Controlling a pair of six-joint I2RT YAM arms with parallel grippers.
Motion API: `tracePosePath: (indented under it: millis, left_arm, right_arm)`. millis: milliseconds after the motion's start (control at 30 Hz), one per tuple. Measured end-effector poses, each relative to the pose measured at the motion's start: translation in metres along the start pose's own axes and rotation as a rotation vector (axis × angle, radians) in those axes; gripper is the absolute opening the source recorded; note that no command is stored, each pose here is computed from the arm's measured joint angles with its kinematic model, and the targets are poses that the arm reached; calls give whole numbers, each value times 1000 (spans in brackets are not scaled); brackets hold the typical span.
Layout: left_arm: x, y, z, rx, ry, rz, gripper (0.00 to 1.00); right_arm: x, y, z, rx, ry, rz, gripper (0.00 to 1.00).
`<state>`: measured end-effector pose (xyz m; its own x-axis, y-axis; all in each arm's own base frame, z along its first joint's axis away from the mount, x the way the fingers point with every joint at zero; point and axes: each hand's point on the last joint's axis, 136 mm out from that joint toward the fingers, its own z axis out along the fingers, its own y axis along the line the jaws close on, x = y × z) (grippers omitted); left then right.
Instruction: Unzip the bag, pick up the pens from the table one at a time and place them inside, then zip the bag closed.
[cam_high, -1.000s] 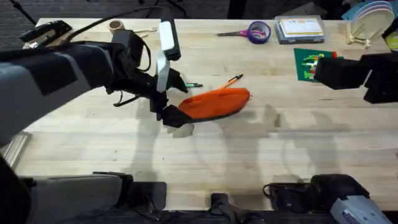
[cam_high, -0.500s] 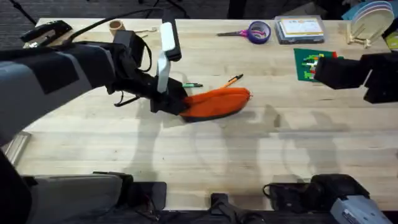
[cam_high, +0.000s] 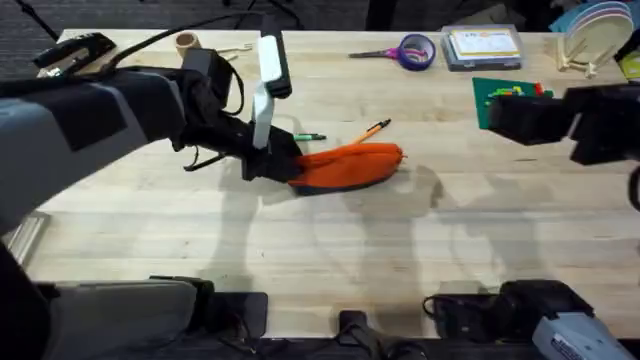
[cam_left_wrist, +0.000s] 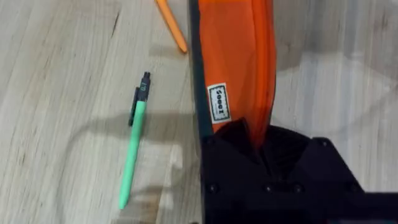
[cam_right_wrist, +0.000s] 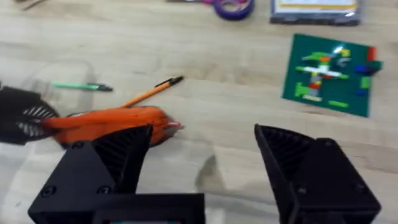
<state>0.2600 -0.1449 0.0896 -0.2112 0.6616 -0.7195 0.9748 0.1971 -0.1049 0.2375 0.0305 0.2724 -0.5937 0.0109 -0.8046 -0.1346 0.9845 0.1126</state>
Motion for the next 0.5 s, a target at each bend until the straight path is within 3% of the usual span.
tracePosePath:
  millis: [500]
  left_arm:
    - [0, 0, 0, 0, 0, 0, 41]
  right_arm:
    - [34, 13, 71, -158, 293, 9, 997]
